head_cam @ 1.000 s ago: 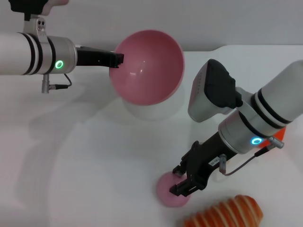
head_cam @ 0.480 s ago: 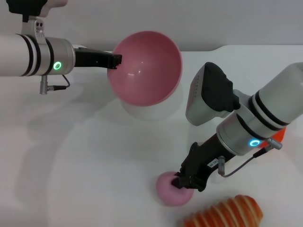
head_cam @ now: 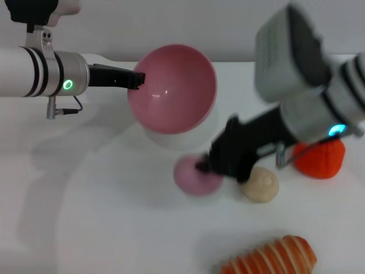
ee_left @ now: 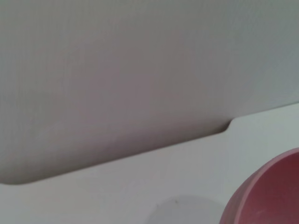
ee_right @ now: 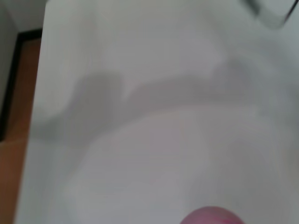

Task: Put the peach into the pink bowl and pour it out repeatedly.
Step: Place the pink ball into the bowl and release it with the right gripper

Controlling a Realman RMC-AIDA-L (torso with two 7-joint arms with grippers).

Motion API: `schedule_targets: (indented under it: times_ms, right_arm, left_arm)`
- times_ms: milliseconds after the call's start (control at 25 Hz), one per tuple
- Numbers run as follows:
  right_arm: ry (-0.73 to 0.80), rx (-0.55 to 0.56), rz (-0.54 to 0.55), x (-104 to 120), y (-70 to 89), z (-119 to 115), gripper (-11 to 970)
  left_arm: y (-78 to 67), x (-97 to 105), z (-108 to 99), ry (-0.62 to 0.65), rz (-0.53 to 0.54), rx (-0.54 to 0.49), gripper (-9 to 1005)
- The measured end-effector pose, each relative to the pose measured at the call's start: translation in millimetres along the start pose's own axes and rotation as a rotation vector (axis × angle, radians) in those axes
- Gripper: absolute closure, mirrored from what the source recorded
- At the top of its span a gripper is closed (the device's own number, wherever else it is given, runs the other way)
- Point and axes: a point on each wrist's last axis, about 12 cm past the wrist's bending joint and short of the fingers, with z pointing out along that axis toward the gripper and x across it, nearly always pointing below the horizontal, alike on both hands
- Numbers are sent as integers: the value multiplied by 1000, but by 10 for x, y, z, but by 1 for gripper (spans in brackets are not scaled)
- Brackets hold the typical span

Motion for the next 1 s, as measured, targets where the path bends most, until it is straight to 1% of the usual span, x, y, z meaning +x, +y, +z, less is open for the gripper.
schedule_targets:
  times_ms: [120, 200, 320, 400, 480, 600, 840, 1000]
  right_arm:
    - [-88, 113, -41, -161, -60, -319, 927]
    - [-133, 176, -39, -204, -127, -462, 926]
    - [-209, 252, -24, -246, -244, -607, 924]
    - [-243, 275, -25, -256, -283, -643, 923]
    - [-250, 280, -26, -248, -307, -626, 923]
    - [-239, 259, -12, -230, -340, -529, 921]
    - [-188, 180, 40, -160, -417, -223, 919]
    - [-162, 145, 66, -143, -460, -107, 917]
  left_arm:
    - [-20, 25, -4, 28, -2, 23, 953]
    - [-41, 40, -22, 65, 2, 46, 953]
    - [-62, 44, -55, 135, 15, 56, 954]
    - [-69, 34, -69, 177, 17, 50, 954]
    - [-92, 23, -80, 222, 24, 47, 954]
    - [-152, 4, -88, 255, 35, 61, 954]
    - [-218, -28, -68, 274, 41, 71, 954]
    - [-239, -50, -59, 272, 48, 74, 953]
